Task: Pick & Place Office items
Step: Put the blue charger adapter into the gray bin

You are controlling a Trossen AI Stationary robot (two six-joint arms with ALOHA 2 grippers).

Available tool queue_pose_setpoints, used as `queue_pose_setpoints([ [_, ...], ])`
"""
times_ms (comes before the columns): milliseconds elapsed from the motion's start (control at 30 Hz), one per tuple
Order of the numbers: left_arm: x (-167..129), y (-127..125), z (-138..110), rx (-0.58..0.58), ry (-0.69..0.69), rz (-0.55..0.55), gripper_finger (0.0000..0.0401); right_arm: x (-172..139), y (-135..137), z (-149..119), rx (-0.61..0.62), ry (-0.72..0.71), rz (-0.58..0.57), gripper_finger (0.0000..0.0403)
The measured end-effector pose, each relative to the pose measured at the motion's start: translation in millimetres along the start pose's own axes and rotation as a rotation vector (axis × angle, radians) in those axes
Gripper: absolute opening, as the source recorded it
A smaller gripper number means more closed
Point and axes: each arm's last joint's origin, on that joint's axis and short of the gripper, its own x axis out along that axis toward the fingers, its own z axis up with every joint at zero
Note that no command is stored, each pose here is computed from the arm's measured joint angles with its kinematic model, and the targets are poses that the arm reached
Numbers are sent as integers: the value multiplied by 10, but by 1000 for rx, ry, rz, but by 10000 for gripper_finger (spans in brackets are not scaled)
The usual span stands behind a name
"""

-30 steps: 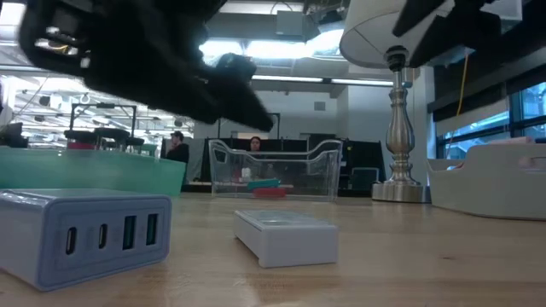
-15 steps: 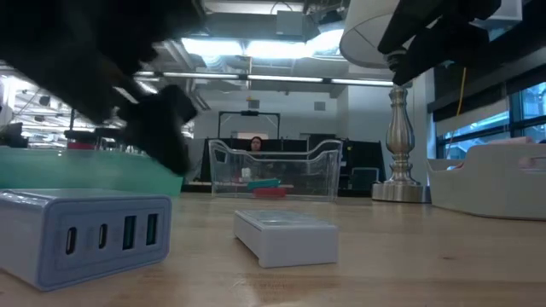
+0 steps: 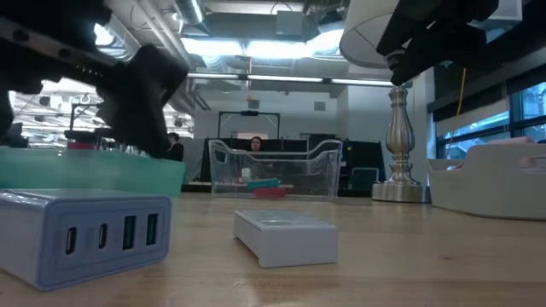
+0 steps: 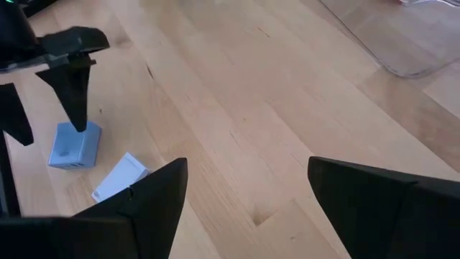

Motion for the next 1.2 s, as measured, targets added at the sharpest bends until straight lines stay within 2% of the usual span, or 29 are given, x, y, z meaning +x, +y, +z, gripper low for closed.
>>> queue_pose_setpoints([
  [300, 205, -19, -179, 3, 74, -37, 317, 0, 0, 0, 1, 0, 0, 290],
  [500, 242, -18, -192, 27, 64, -36, 312, 1, -1, -1, 2, 0, 0, 290],
  [633, 242, -9, -206, 39, 80, -28, 280, 0, -3, 4, 2, -17, -9, 290],
  [800, 242, 38, -235, 62, 122, -22, 215, 1, -4, 6, 2, -23, -13, 291],
  [900, 228, 67, -214, 65, 114, -15, 207, 1, -4, 6, 2, -23, -13, 291],
  [1033, 123, 116, -92, 98, 54, 42, 207, 1, -4, 6, 1, -23, -13, 291],
  [1200, -116, 247, 154, 127, -72, 231, 207, 1, -2, 7, 2, -24, -10, 291],
])
